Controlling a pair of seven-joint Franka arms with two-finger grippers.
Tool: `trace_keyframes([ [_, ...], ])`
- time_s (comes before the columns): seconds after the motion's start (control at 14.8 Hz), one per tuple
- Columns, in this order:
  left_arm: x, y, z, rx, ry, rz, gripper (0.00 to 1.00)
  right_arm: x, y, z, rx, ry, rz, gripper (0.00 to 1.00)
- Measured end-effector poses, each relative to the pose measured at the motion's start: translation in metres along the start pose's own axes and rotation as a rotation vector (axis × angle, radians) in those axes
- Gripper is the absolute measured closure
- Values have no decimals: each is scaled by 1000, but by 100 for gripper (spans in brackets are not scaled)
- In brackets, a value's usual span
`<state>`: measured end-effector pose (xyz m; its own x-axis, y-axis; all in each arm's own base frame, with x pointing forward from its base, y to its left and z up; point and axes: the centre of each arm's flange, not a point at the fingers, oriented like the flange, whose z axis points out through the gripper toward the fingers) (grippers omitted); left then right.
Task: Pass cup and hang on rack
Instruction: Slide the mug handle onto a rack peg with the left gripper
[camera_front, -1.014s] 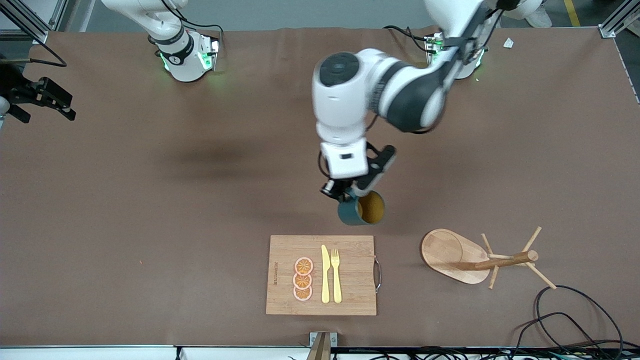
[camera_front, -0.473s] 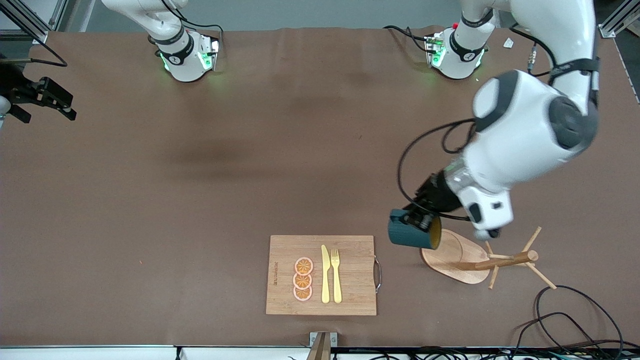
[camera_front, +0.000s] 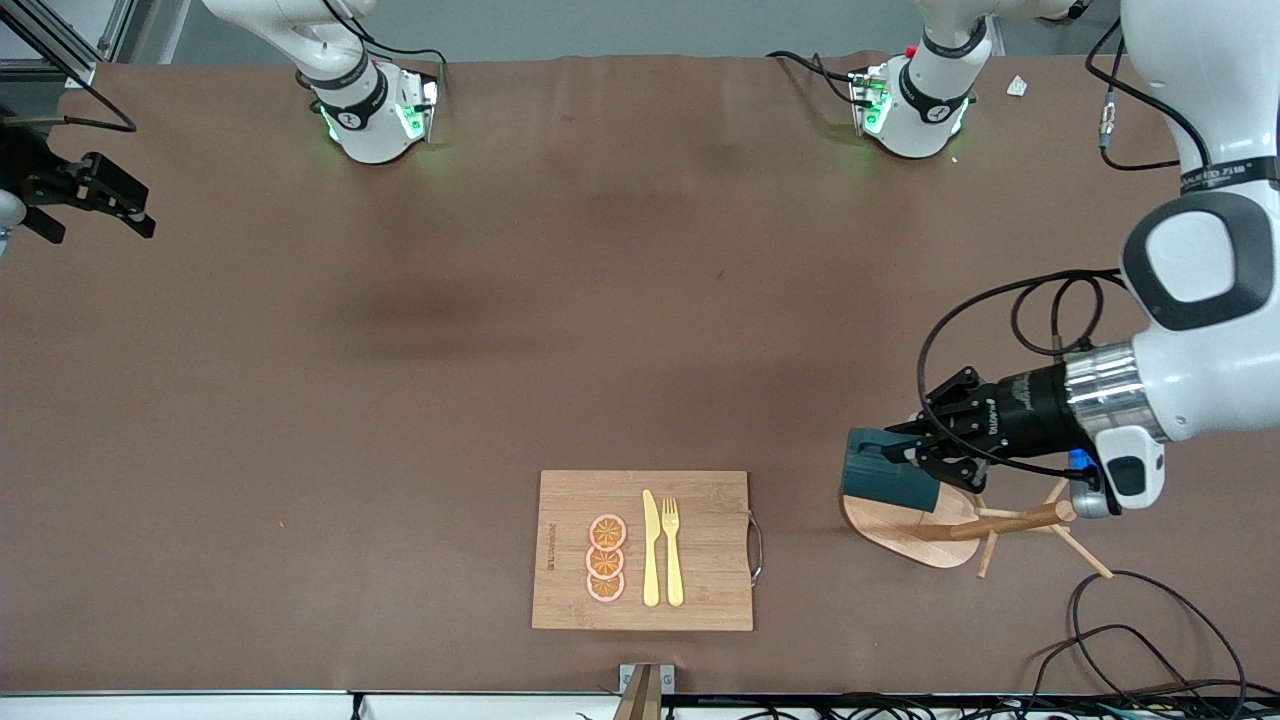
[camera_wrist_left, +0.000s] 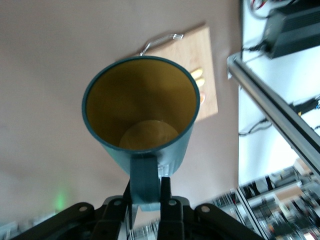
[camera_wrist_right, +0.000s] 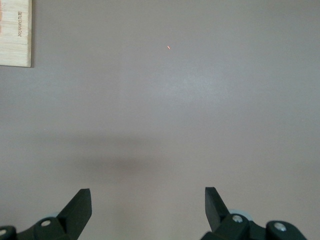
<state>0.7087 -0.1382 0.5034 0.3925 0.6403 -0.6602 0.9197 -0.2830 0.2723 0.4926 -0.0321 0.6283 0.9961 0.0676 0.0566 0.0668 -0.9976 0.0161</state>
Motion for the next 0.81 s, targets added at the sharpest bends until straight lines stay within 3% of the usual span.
trace_keyframes([
  [0.27,67,-14,-8,-28,-158,-62,79,0,0,0,0,0,0,0],
  [0.54,102,-22,-11,-52,-212,-106,79,0,0,0,0,0,0,0],
  [0.81,126,-32,-22,-72,-244,-31,79,0,0,0,0,0,0,0],
])
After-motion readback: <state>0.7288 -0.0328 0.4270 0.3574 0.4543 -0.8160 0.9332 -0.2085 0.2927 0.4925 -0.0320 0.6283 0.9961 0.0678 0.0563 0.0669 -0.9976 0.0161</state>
